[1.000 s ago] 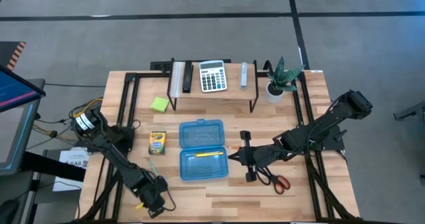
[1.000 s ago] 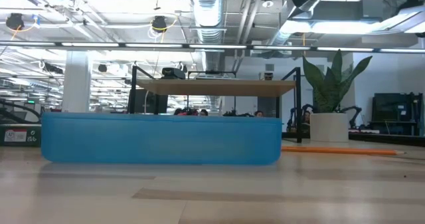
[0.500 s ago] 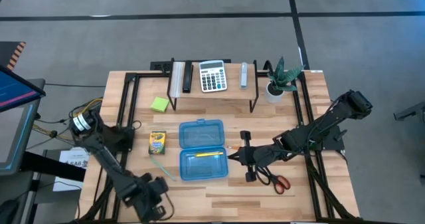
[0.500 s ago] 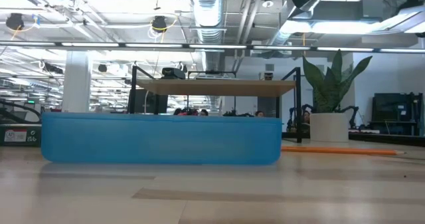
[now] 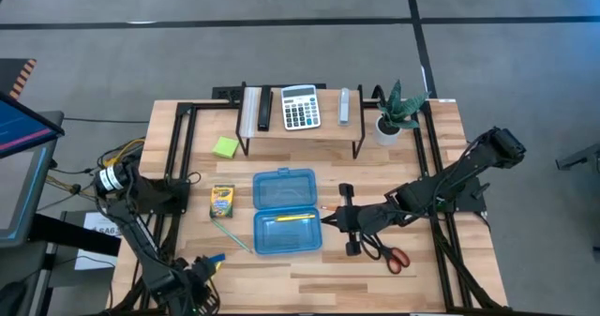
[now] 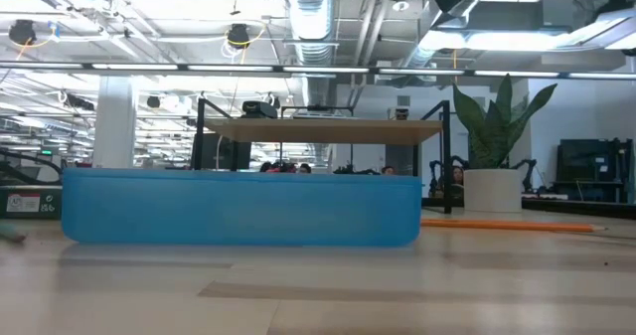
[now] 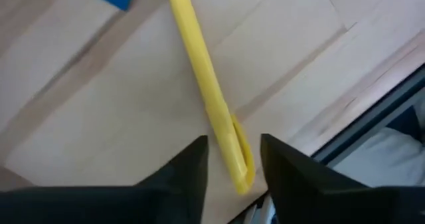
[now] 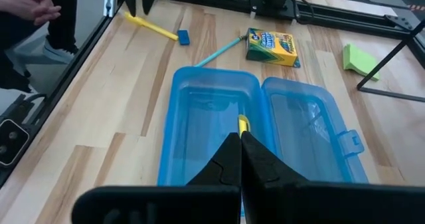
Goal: Pack school essentials
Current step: Put the yellow pen into the blue supply box
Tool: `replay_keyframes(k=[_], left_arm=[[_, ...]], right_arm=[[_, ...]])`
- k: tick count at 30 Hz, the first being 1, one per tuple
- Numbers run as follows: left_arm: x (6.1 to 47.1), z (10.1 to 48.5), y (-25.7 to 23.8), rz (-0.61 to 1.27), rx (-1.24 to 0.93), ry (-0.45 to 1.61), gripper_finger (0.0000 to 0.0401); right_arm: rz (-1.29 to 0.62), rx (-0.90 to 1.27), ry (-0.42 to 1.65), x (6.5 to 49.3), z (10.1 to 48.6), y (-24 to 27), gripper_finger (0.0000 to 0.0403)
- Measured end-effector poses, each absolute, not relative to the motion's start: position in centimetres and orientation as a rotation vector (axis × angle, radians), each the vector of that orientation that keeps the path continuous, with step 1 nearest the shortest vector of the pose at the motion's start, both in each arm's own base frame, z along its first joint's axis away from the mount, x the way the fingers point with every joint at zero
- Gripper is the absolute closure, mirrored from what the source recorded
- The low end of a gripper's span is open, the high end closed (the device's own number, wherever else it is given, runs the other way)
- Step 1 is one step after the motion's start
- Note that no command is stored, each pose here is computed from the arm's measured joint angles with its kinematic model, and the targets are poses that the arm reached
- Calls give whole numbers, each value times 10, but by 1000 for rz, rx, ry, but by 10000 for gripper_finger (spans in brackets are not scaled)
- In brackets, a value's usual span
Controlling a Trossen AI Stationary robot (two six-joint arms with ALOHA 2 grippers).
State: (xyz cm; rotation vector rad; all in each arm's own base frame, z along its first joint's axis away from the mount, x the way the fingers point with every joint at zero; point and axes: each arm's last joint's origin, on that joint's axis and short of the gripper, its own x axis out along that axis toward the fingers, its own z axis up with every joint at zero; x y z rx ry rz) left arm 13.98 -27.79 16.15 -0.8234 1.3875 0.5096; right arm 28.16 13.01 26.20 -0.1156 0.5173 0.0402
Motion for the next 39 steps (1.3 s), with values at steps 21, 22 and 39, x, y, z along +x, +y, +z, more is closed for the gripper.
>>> replay_keyframes(k=[21, 22, 39], left_arm=[[155, 126, -275, 560, -659, 1601, 293], [156, 126, -273, 554, -650, 1605, 310], [179, 126, -251, 478, -529, 1672, 395]], right_arm=[[33, -108, 518, 282, 262, 128, 395], [33, -108, 518, 282, 262, 128, 395], [34, -113, 519, 282, 262, 128, 395]])
